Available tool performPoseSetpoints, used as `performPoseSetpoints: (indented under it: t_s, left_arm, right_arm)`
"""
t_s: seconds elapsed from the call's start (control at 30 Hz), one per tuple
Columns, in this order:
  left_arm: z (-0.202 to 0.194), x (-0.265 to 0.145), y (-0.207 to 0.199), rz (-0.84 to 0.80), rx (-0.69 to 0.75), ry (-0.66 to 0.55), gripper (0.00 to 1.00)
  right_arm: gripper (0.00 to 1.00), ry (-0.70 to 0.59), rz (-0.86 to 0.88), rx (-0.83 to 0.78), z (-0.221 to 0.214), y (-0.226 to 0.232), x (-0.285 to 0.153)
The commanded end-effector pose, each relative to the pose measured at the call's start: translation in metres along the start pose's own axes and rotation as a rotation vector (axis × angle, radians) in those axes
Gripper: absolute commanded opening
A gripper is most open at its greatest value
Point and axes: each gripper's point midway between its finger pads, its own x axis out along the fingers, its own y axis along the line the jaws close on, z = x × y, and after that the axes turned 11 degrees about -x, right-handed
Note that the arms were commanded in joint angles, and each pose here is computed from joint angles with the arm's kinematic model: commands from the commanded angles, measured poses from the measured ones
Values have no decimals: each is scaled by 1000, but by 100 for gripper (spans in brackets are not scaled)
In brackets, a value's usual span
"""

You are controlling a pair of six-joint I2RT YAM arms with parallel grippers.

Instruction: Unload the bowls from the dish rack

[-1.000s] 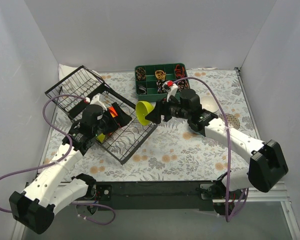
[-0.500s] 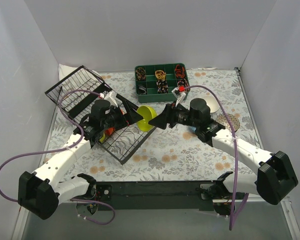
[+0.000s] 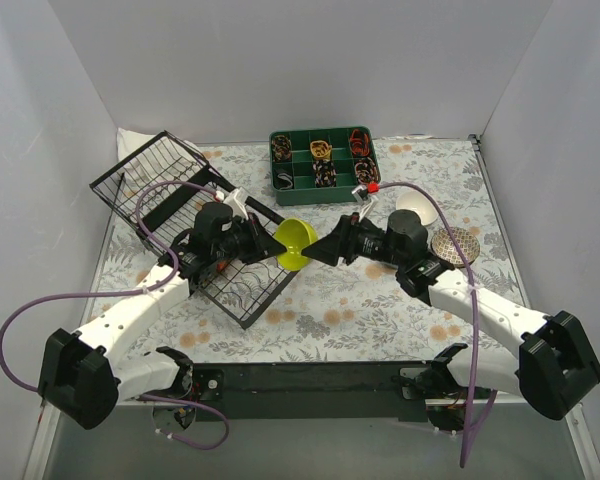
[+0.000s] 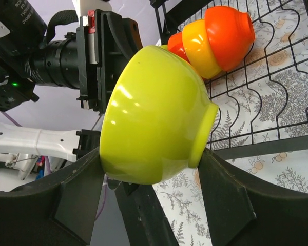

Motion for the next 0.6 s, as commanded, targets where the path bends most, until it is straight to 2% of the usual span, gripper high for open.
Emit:
performPoseSetpoints:
  t_s: [0.0,0.03,0.1,0.13,0.17,0.23,0.3,0.33,0.57]
  left_arm:
    - [9,-3,2,16,16,-49,0]
    - [11,-4,1,19,21,-58,0]
    - [12,-5,4,39,32,-60,0]
    - [14,-5,3,44,43,-71,0]
    - [15,-6,3,53,48,-78,0]
    - [14,-5,3,79,71,-75,0]
    - [14,-4,8,130,97,-87,0]
    - [10,-1,5,138,117,-79,0]
    - [2,17,-6,230,193,-81,0]
  right_arm:
    - [26,-106,60,-67,24,21,-13]
    - [44,-106,47,-66,22,19,-14]
    - [60,-78,2,-70,15,12,-20]
    - [71,-73,-32,-76,15,6,-21]
    - [75,-52,-61,-112,12,1,-23]
    - [82,-8,-145,-119,9,-9,-29]
    - [85,-2,-194,-190,20,-11,-35]
    - [87,41,-258,-186,13,-22,-40]
    - [88,112,-482,-239,18,-46,-68]
